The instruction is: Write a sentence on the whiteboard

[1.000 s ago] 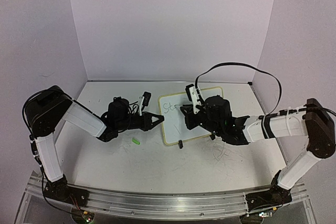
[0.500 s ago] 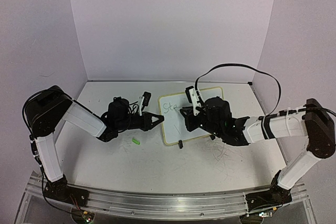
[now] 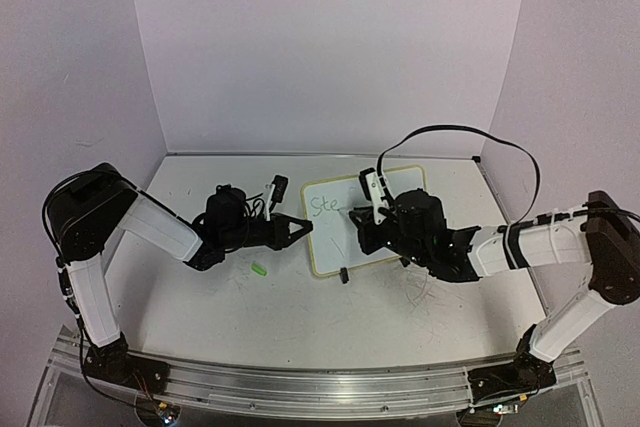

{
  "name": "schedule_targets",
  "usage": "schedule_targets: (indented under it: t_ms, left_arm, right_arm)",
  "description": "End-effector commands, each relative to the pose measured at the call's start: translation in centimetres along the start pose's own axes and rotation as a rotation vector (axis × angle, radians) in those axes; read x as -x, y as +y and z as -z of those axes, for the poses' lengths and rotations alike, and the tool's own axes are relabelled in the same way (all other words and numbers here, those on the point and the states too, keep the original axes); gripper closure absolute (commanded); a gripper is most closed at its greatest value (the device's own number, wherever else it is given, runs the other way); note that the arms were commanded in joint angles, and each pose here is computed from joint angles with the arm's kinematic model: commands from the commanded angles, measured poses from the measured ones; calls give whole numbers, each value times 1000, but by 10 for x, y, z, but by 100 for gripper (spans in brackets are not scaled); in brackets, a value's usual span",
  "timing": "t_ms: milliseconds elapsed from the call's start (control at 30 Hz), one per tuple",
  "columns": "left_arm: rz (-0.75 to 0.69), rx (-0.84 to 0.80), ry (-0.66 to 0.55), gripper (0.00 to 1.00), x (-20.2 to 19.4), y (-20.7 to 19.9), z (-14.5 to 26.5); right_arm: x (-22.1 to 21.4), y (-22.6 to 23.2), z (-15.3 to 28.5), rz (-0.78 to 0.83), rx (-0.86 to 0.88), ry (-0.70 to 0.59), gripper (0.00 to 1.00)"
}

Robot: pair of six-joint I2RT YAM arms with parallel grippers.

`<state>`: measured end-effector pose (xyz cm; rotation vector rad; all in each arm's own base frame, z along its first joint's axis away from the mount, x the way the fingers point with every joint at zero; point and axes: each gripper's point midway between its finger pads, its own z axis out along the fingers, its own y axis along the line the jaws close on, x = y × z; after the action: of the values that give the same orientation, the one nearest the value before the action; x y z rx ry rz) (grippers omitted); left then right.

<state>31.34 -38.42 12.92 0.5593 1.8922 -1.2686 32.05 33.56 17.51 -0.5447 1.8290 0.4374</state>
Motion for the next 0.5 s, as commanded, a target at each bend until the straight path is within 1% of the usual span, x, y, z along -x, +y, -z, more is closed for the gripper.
schedule_targets:
  t_ms: [0, 167, 467]
  left_arm:
    - [-33, -28, -45, 100, 21, -16, 3]
    - [-32, -28, -45, 100, 21, -15, 3]
    - [-34, -30, -46, 100, 22, -16, 4]
  right_arm:
    - [32, 1, 17, -17, 41, -101, 100]
    - [35, -1, 6, -22, 24, -104, 100]
    - [40, -6, 0, -16, -18, -113, 100]
